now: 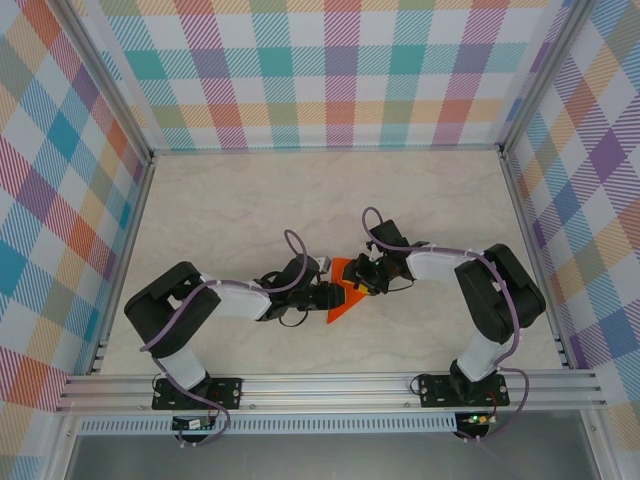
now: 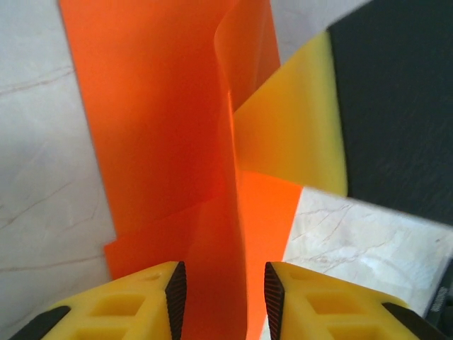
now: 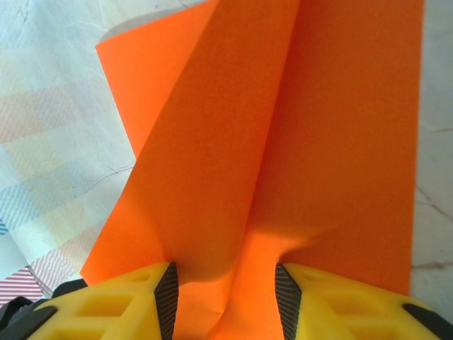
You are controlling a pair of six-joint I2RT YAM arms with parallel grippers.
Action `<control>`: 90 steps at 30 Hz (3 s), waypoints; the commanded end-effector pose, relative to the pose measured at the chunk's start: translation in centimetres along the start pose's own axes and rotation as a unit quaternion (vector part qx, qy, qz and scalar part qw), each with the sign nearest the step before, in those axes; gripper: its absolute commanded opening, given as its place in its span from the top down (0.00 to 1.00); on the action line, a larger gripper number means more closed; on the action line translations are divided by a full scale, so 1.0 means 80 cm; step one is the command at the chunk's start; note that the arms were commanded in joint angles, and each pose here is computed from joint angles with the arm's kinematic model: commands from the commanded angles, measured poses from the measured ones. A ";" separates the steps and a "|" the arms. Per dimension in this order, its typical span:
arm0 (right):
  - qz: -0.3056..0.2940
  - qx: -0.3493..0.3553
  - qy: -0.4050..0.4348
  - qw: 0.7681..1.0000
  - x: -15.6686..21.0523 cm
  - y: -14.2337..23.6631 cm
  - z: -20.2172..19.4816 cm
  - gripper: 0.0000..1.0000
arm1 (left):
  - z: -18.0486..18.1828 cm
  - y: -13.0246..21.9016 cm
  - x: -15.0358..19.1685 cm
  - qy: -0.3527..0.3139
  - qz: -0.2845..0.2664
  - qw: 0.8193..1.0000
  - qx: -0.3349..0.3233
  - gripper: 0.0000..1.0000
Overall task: Fold a paper plane with a square sheet of paper (pick it up from the middle)
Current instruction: Fourth fold the wing at the center of the table.
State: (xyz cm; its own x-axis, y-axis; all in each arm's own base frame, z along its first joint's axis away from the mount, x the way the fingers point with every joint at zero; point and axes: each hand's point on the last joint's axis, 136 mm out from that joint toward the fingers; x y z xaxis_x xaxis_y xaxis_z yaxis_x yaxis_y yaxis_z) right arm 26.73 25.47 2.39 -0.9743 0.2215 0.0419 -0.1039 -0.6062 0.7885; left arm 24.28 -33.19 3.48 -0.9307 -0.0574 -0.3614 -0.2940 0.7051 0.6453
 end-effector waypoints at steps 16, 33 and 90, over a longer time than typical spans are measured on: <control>-0.011 -0.031 0.052 0.998 -0.001 0.003 0.006 0.56 | -0.002 -0.002 -0.017 0.000 -0.023 0.999 0.039 0.88; -0.001 0.008 0.047 0.999 -0.002 -0.004 -0.016 0.55 | -0.011 0.011 -0.017 -0.009 -0.024 0.998 0.053 0.75; 0.020 0.089 0.026 0.996 -0.001 -0.020 -0.056 0.48 | 0.013 0.013 -0.013 0.041 -0.004 0.999 0.001 0.87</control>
State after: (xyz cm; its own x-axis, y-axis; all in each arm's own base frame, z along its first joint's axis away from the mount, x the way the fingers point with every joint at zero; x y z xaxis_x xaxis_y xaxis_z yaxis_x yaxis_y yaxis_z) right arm 27.39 25.83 2.44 -0.9903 0.1390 0.0060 -0.0816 -0.6150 0.7843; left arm 24.66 -31.92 4.03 -0.9465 -0.1199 -0.2996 -0.2904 0.7213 0.6288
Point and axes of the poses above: each hand's point on the last joint's axis, 136 mm out from that joint toward the fingers, its own y axis back along the fingers, its own z axis along the line the jaws close on, x = y × z, and after that the axes turned 1 degree about y, right-handed
